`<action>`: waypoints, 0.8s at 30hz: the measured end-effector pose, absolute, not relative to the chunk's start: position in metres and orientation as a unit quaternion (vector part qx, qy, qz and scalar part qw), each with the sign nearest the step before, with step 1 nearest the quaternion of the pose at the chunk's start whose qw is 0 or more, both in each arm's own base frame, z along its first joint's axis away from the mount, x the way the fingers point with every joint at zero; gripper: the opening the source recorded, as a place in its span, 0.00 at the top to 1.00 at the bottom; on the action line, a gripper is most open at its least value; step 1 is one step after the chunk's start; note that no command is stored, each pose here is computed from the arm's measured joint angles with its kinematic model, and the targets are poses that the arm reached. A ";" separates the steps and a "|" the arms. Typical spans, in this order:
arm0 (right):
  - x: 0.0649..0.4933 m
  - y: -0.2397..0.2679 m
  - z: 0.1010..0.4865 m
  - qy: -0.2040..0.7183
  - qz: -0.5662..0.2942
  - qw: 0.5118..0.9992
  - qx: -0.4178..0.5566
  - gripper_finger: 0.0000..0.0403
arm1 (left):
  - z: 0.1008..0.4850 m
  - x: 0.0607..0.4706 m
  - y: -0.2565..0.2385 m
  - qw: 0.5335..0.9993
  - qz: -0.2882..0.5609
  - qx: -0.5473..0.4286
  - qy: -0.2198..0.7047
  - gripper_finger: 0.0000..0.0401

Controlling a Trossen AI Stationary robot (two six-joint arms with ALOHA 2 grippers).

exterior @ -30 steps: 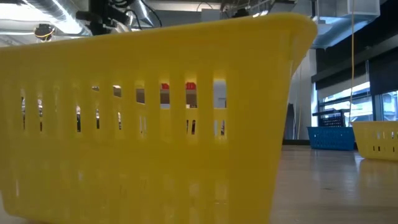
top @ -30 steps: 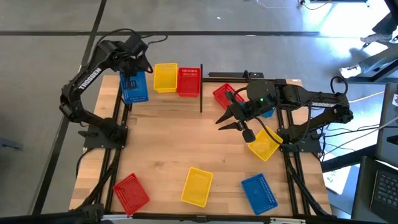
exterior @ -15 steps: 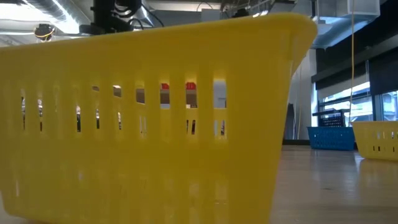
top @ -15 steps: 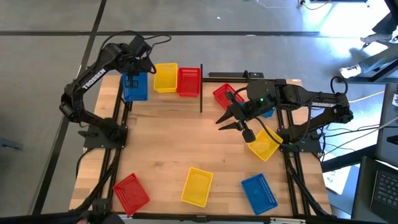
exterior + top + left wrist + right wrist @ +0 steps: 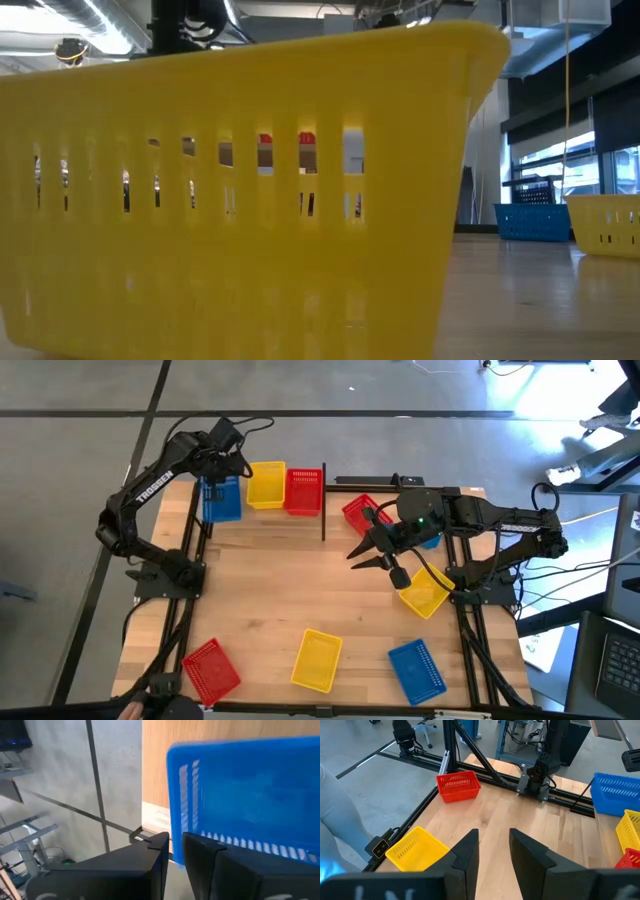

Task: Stack baskets on shelf by color
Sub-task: Put the middle blue bin on the shelf

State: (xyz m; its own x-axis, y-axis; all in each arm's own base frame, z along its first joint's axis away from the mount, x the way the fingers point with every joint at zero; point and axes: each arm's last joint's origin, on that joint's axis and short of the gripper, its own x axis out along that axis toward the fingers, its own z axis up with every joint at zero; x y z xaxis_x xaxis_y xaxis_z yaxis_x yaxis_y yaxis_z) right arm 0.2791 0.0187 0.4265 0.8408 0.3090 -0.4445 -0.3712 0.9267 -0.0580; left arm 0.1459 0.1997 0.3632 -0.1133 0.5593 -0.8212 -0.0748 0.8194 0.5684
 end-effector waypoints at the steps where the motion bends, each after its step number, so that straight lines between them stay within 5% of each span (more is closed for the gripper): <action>1: 0.279 0.019 0.427 0.219 0.177 0.957 -0.068 0.74 | 0.362 0.146 0.200 0.643 0.245 0.171 0.705 0.88; 12: 0.279 0.019 0.427 0.221 0.176 0.957 -0.062 0.74 | 0.379 0.150 0.198 0.634 0.331 0.203 0.669 0.88; 17: 0.279 0.019 0.427 0.221 0.176 0.957 -0.062 0.74 | 0.406 0.150 0.173 0.677 0.366 0.168 0.616 0.88; 24: 0.279 0.019 0.427 0.221 0.175 0.957 -0.062 0.74 | 0.413 0.149 0.122 0.781 0.267 -0.010 0.565 0.98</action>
State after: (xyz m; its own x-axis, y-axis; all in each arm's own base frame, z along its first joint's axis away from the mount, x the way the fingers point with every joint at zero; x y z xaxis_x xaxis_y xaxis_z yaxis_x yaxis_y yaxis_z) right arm 0.2791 0.0185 0.4266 0.8413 0.3078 -0.4444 -0.3625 0.9311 -0.0414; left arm 0.1491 0.1224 0.4128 0.2187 0.4048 -0.8879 -0.4280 0.8575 0.2855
